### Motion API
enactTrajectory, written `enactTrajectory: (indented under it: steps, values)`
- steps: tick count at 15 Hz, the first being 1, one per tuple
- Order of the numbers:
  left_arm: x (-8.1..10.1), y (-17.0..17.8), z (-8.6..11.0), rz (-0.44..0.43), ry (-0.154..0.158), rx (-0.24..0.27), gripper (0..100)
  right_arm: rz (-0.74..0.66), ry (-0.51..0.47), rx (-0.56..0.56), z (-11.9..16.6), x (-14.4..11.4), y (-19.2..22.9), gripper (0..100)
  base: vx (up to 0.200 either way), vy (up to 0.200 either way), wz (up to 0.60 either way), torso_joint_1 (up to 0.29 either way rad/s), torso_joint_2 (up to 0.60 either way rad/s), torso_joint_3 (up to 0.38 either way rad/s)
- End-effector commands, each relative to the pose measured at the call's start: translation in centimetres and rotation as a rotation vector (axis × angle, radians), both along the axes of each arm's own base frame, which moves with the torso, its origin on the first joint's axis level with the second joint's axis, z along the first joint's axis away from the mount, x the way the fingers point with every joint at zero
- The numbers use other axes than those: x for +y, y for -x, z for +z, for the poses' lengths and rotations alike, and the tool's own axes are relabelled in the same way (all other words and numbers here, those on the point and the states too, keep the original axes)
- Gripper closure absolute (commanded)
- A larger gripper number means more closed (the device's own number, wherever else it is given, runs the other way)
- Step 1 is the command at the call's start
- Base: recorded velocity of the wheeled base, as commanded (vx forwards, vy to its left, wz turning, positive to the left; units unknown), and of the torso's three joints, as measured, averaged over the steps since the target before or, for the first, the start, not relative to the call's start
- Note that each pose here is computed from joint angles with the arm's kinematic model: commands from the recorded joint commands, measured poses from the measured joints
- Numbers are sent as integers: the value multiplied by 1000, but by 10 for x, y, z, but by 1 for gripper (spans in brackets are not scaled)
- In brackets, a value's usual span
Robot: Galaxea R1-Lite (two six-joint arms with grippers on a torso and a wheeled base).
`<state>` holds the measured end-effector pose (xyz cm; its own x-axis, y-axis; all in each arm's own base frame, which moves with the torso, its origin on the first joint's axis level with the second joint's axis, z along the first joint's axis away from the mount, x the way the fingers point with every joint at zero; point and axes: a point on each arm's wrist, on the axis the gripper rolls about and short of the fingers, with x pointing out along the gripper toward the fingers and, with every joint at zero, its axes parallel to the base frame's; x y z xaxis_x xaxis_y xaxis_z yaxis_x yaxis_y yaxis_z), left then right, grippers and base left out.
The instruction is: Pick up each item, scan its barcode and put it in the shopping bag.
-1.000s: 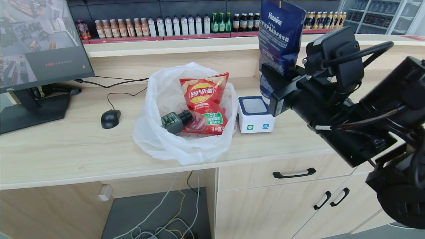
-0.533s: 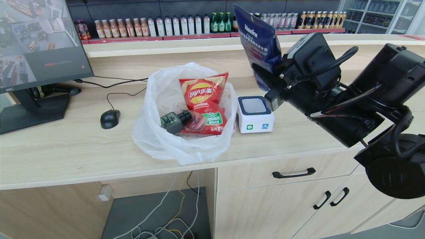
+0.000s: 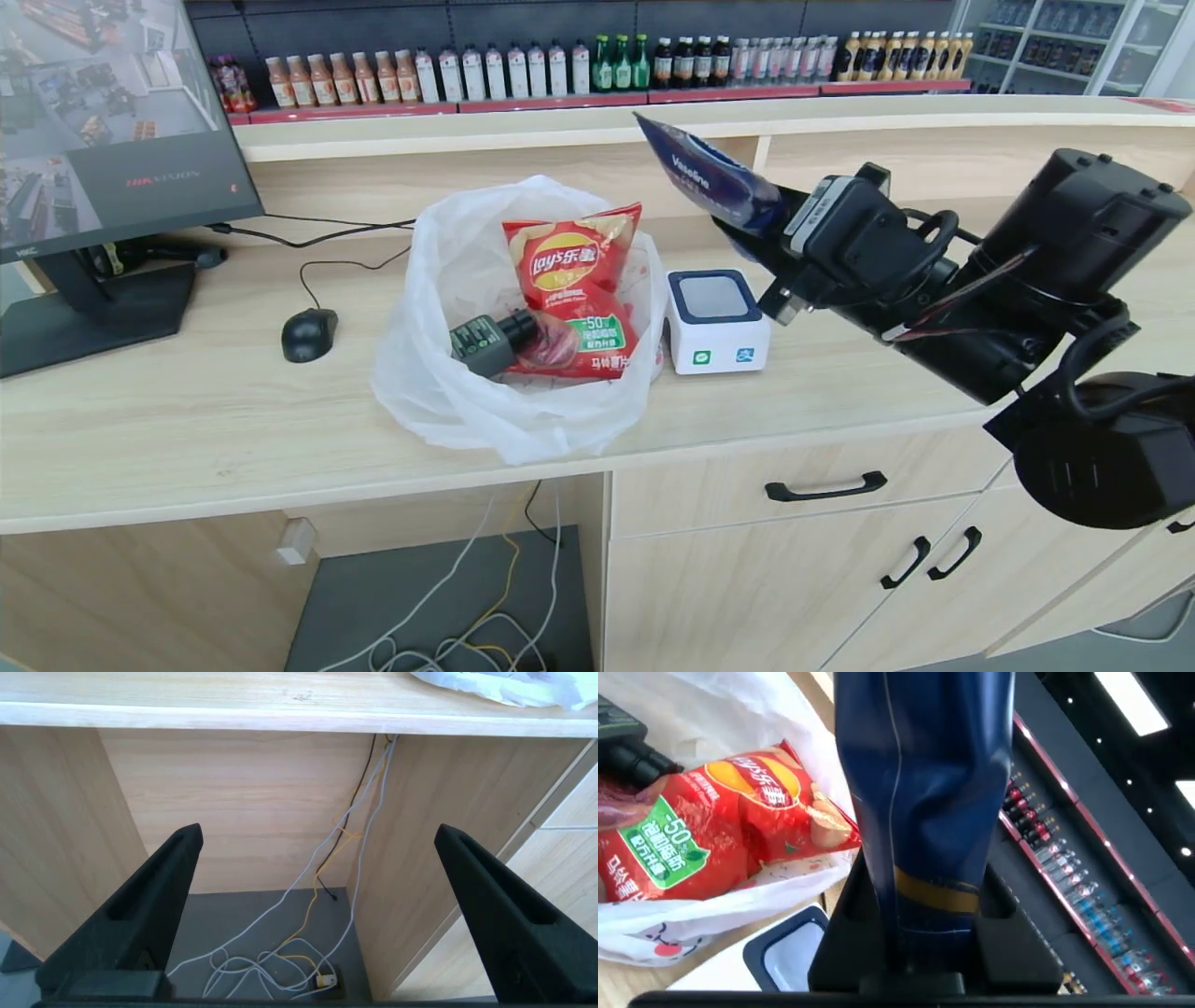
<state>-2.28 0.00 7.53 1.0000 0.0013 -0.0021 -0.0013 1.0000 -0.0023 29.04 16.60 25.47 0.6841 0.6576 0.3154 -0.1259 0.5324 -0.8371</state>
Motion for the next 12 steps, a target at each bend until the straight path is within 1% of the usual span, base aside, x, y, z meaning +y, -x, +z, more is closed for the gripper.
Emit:
enactTrajectory:
  steps: [1, 5, 8, 12]
  values:
    - [0, 0, 0, 0, 1, -1, 0, 0, 35, 20, -14, 2, -11, 100, 0, 0, 0, 0, 0, 0]
    - [0, 0, 0, -1, 1, -1, 0, 11, 81, 38, -31, -3, -27, 100, 0, 0, 0, 0, 0, 0]
    - [0, 0, 0, 0, 1, -1, 0, 24, 86, 35, -34, 0, -37, 100, 0, 0, 0, 0, 0, 0]
    - [0, 0, 0, -1, 1, -1, 0, 81, 92, 5, -33, 5, -56, 100, 0, 0, 0, 0, 0, 0]
